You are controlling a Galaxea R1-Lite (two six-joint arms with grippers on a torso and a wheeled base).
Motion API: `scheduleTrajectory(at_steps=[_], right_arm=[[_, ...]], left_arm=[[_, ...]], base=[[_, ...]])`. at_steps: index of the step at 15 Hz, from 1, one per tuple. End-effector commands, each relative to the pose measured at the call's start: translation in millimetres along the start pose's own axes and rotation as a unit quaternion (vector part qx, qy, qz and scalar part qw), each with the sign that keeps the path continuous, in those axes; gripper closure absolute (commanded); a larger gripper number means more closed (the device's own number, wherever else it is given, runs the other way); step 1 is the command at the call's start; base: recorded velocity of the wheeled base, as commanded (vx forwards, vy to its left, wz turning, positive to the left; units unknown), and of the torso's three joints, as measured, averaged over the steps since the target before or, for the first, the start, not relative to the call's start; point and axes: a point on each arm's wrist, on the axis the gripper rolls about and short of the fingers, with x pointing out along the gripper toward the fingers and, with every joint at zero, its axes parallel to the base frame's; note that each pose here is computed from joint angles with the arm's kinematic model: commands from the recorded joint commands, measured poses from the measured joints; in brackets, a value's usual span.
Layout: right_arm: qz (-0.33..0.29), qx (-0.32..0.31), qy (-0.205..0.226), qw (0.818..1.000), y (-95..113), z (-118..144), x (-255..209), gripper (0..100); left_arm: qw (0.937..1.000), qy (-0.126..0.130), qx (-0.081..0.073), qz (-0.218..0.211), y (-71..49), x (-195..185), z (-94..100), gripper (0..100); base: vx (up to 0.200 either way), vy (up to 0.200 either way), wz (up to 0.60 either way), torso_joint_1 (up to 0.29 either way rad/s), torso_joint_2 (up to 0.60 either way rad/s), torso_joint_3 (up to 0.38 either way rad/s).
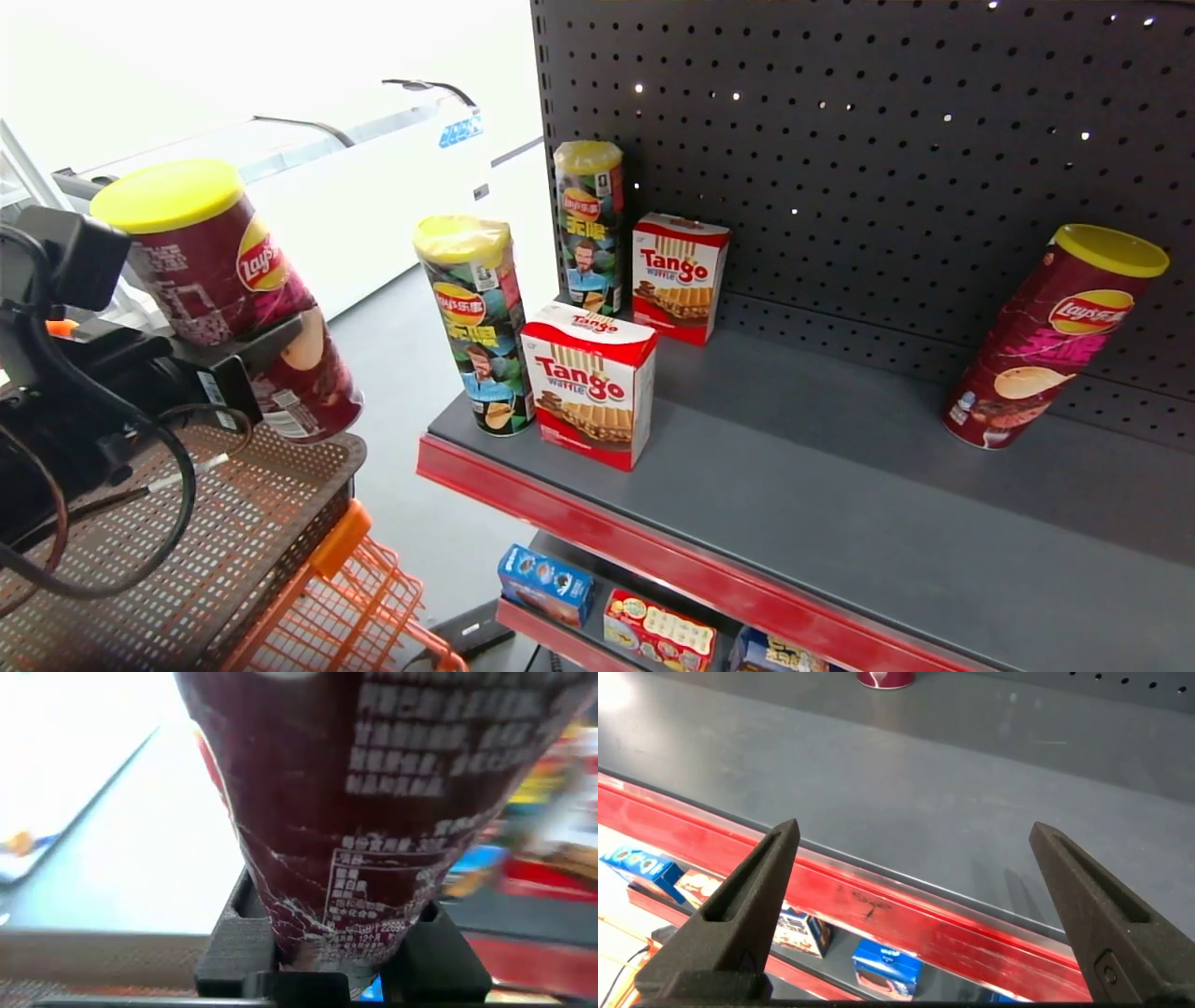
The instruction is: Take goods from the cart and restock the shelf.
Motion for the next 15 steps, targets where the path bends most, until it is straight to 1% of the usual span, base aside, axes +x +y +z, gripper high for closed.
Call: scheduleTrajectory(at_steps=[1,2,4,9,12,15], right_arm=[[0.000,0.000,0.000,1.000,0,0,0,0],[0.000,0.000,0.000,1.000,0,0,0,0],[0.000,0.000,0.001,1.000,0,0,0,0],[0.000,0.000,0.000,1.000,0,0,0,0],[0.000,0.000,0.000,1.000,0,0,0,0],[0.000,0.000,0.000,1.000,0,0,0,0]], left_arm=[[0.9969,-0.022,-0.005,-0.075,-17.3,-20,10.6,100],[0.9940,-0.018,-0.014,-0.107,-21.4,-25,10.0,100],[0.9906,-0.005,-0.019,-0.135,-28.6,-31,8.8,100],[0.9859,0.001,-0.020,-0.166,-35.8,-32,6.6,100],[0.9832,0.014,-0.023,-0.181,-39.1,-28,0.8,100],[0.9723,0.015,-0.026,-0.232,-45.7,-27,-0.2,100]], base=[[0.000,0.000,0.00,0.000,0.00,0.000],[0.000,0.000,0.00,0.000,0.00,0.000],[0.000,0.000,0.00,0.000,0.00,0.000],[0.000,0.000,0.00,0.000,0.00,0.000],[0.000,0.000,0.00,0.000,0.00,0.000],[0.000,0.000,0.00,0.000,0.00,0.000]])
